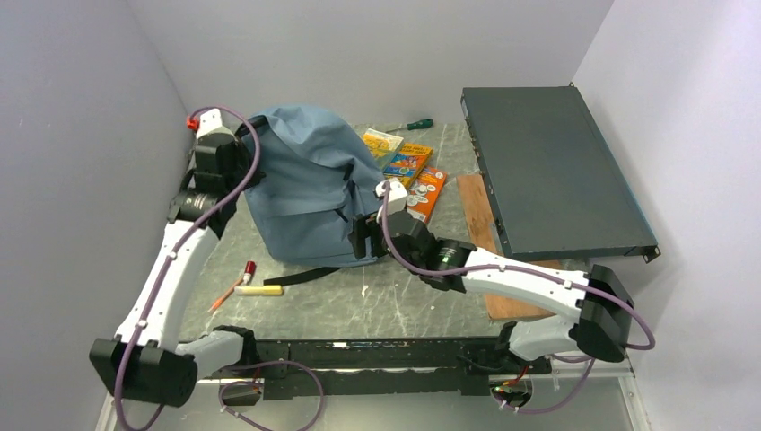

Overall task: Pack the student bag
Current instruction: Place the student bag at the center of the board.

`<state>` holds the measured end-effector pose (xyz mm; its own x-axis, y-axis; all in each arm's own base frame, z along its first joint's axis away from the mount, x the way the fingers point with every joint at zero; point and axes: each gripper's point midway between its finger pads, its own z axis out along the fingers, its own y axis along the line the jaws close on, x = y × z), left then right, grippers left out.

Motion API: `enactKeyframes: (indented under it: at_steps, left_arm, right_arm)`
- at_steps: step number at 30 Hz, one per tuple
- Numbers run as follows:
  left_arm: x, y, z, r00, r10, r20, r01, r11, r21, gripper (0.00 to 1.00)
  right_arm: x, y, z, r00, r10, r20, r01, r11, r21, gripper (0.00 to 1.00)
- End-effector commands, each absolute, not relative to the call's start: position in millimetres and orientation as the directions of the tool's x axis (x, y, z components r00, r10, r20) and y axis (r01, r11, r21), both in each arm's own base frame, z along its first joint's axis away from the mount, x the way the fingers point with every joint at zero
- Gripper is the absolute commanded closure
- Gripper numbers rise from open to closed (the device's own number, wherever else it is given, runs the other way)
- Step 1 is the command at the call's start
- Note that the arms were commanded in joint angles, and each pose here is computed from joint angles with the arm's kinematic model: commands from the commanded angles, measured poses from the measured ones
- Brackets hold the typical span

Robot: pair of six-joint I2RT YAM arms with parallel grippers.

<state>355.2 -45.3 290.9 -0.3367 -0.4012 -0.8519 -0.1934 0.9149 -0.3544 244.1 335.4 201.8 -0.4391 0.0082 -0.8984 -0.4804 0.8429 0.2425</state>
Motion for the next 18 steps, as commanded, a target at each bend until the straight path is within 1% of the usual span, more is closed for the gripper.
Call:
enactKeyframes:
  at_steps: [1,5,10,12,18]
  left_arm:
    - [349,0,250,-0.416,-0.528,-0.740,-0.478,0.819,-0.316,1.00]
    - [366,12,235,-0.437,-0.581,-0.686,-0.523,0.785,-0.332,1.00]
    - [371,26,208,-0.479,-0.683,-0.551,-0.641,0.701,-0.313,1.00]
    - [378,27,203,-0.472,-0.694,-0.544,-0.642,0.693,-0.328,1.00]
    - [387,36,194,-0.479,-0.707,-0.520,-0.681,0.673,-0.289,1.00]
  right_arm:
    - [229,330,212,-0.461,-0.055,-0.886,-0.563,0.790,0.244,0.22]
    - [222,327,203,-0.490,-0.047,-0.870,-0.569,0.774,0.279,0.21]
    - [222,328,197,-0.503,-0.048,-0.863,-0.577,0.762,0.294,0.21]
    - [223,329,196,-0.500,-0.052,-0.865,-0.584,0.757,0.292,0.21]
    - [228,332,193,-0.500,-0.056,-0.864,-0.591,0.751,0.293,0.21]
